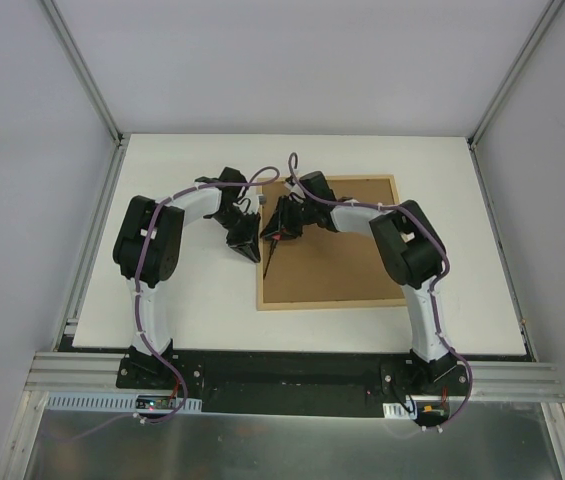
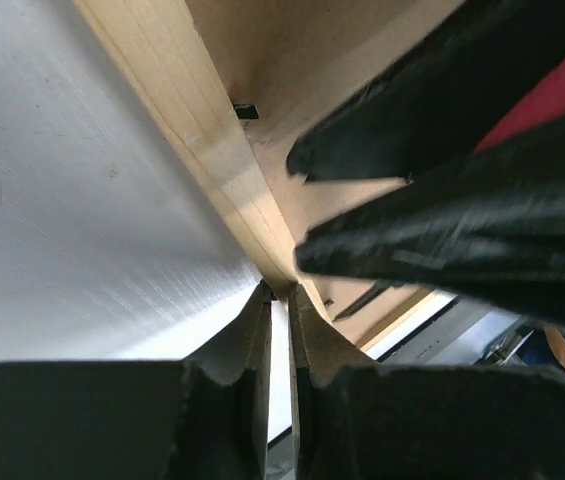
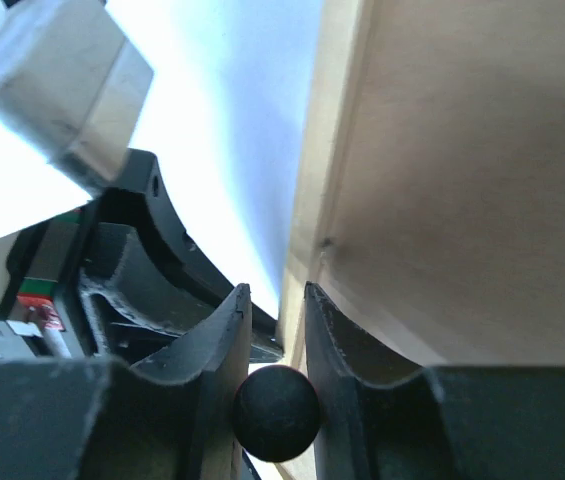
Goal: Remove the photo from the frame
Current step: Release the photo frame item from the photo frame, then adjust the screwdriver.
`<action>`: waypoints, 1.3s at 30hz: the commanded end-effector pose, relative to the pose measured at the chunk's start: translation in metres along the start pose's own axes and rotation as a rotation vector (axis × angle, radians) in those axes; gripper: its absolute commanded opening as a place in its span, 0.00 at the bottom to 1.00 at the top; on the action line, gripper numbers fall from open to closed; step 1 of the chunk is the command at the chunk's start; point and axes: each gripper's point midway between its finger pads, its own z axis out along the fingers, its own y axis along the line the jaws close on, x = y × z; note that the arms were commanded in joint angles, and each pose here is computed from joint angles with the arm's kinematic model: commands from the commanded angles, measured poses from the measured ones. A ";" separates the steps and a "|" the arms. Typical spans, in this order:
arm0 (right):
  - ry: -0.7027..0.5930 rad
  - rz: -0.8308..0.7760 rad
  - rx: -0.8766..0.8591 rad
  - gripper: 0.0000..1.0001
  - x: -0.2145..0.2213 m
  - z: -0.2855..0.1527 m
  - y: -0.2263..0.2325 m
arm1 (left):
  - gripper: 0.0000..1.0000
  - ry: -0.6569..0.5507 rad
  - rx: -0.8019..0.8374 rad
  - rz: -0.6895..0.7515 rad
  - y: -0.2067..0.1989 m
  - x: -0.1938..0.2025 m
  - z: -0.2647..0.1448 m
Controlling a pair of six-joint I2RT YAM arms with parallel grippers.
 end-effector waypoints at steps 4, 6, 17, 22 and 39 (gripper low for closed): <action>0.064 -0.050 0.046 0.00 0.016 0.002 0.033 | 0.00 -0.006 -0.112 0.052 0.014 0.001 0.015; 0.065 -0.050 0.071 0.00 0.019 0.001 0.031 | 0.00 -0.008 -0.117 0.053 0.015 0.001 0.014; -0.049 -0.075 0.007 0.01 -0.023 -0.067 0.026 | 0.36 -0.065 0.019 0.156 -0.017 -0.015 -0.013; -0.089 -0.024 -0.185 0.01 -0.048 -0.111 0.054 | 0.55 -0.128 0.270 0.226 -0.068 -0.039 -0.049; -0.158 0.117 -0.302 0.00 -0.057 -0.145 0.067 | 0.64 -0.067 0.585 0.407 -0.175 -0.027 -0.060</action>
